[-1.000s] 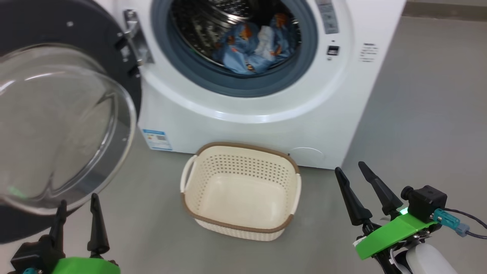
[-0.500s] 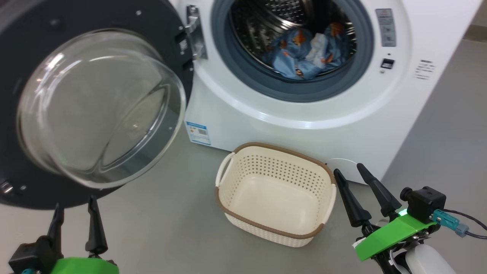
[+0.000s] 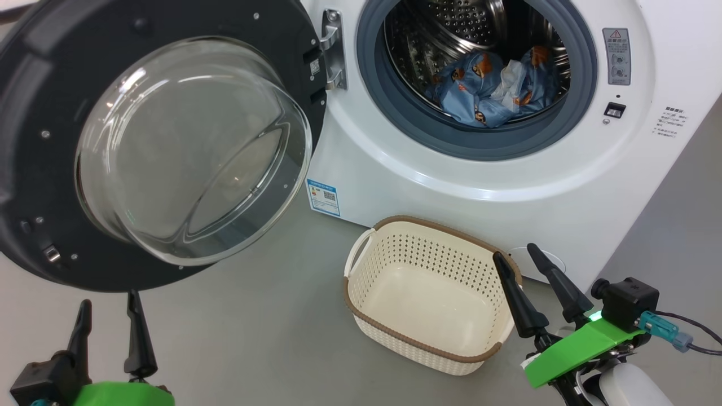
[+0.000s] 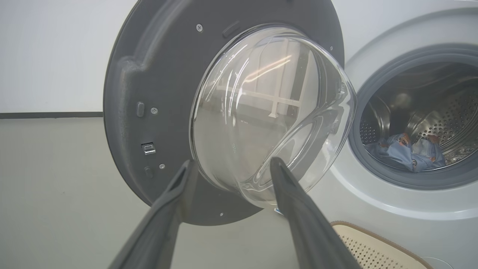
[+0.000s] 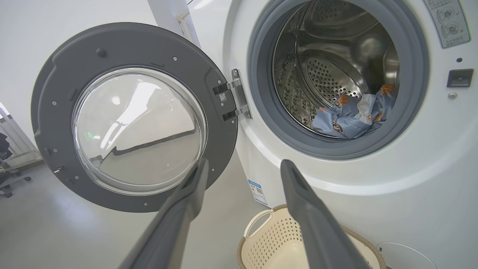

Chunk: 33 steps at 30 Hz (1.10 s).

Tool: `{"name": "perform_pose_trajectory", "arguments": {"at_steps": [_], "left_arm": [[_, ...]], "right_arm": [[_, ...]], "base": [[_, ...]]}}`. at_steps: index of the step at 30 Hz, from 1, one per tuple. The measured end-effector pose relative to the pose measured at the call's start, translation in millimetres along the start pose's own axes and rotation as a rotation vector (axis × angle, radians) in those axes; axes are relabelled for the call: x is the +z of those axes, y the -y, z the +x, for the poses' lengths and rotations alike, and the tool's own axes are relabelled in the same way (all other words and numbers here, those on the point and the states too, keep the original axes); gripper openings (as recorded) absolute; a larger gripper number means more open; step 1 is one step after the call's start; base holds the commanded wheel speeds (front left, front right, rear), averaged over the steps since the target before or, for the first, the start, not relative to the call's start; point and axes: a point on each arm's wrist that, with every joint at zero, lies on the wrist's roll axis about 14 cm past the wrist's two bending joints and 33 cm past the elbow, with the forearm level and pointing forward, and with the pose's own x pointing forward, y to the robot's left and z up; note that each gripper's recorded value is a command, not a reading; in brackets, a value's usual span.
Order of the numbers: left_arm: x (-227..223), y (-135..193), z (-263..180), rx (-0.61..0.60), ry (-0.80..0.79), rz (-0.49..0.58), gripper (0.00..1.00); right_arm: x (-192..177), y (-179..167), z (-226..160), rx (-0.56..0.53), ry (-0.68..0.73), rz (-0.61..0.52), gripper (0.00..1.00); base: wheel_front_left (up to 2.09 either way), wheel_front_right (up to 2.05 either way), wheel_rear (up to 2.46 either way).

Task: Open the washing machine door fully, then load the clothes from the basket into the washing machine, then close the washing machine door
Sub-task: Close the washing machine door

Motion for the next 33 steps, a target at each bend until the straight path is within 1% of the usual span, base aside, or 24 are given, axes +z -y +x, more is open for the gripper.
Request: {"name": "perform_pose_trajectory", "arguments": {"at_steps": [25,26,27,28,29,33], "left_arm": [[0.7,-1.9,-0.8,0.006,0.003,0.000,1.00],[0.9,-1.3,-0.5,0.003,0.003,-0.001,0.76],[1.2,-0.6,-0.2,-0.002,0.004,-0.002,0.44],[2.1,-0.2,0.3,-0.004,0.007,-0.003,0.17],[3.9,0.2,1.1,-0.006,0.013,-0.002,0.00],[12.1,2.6,5.3,-0.027,0.038,0.007,0.00]], "right_arm": [[-0.2,2.1,-1.6,-0.007,0.000,0.001,1.00],[0.0,2.5,-1.9,-0.008,0.000,0.000,1.00],[0.2,2.8,-2.2,-0.009,0.001,0.000,1.00],[0.4,3.2,-2.5,-0.010,0.001,0.000,1.00],[0.7,3.7,-2.9,-0.012,0.002,-0.001,1.00],[1.4,5.7,-4.5,-0.019,0.003,-0.002,1.00]], "base": [[0.00,0.00,0.00],[0.00,0.00,0.00],[0.00,0.00,0.00],[0.00,0.00,0.00],[0.00,0.00,0.00],[0.00,0.00,0.00]]}}
